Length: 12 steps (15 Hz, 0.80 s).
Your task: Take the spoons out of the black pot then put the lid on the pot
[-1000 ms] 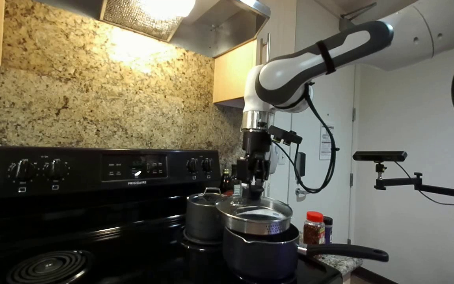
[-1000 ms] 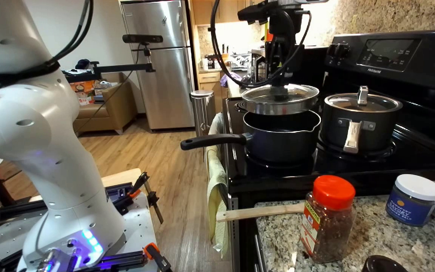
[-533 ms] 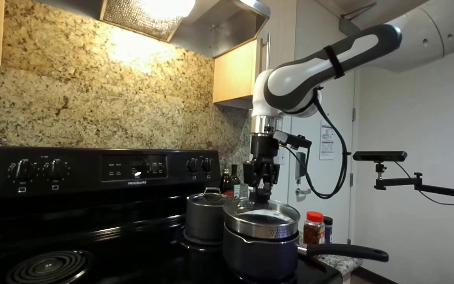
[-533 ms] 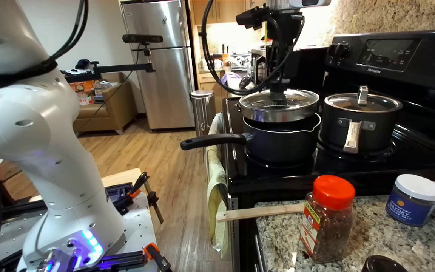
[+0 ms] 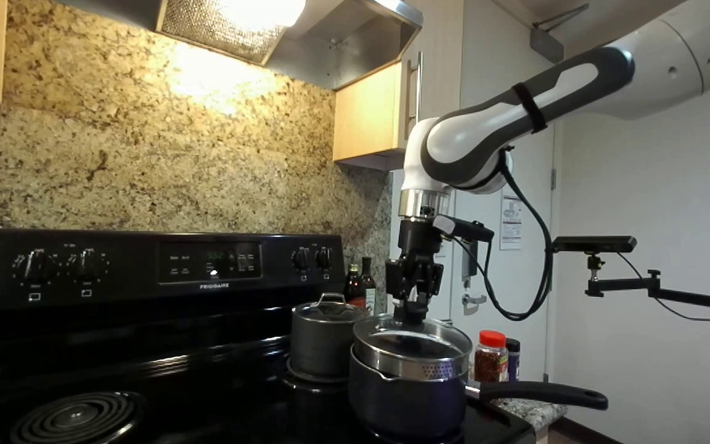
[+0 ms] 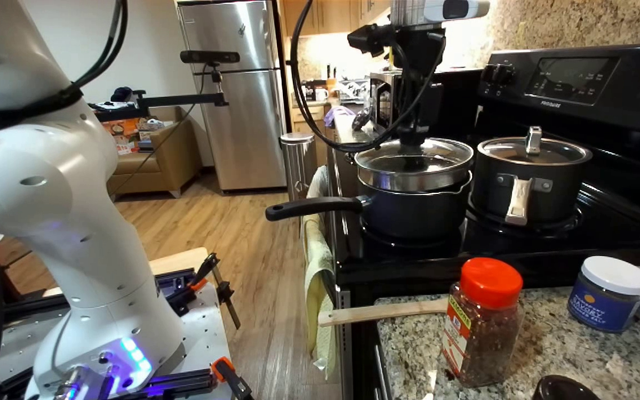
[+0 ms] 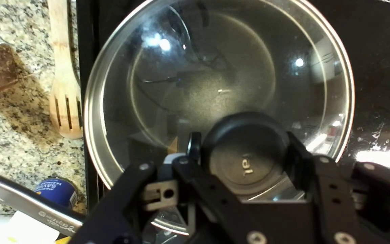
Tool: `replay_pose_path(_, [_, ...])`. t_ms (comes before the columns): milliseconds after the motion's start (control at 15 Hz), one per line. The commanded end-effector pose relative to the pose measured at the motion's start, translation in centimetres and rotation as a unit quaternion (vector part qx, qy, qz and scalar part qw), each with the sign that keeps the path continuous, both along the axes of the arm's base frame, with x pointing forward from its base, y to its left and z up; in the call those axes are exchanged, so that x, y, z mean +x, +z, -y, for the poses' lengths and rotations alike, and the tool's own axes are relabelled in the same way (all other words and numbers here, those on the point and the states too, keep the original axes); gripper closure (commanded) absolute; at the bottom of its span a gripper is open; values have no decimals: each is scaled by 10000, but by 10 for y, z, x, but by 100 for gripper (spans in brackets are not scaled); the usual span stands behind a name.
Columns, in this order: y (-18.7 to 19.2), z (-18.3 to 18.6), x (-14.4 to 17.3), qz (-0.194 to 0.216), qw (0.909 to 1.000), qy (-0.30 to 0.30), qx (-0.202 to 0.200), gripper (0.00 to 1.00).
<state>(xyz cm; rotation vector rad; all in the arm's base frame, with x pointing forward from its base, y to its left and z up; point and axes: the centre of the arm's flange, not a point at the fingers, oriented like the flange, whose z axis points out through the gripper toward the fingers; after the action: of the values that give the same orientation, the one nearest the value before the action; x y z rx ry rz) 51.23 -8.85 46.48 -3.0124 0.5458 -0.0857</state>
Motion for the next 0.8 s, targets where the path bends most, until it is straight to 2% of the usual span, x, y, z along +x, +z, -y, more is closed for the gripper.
replay_pose_path(0, [6, -2, -8, 244, 9997, -87, -49, 66])
replay_pose_path(333, [6, -4, -4, 439, 9988, -65, -205, 66])
replay_pose_path(733, [1, -9, -6, 294, 9995, -50, -95, 66])
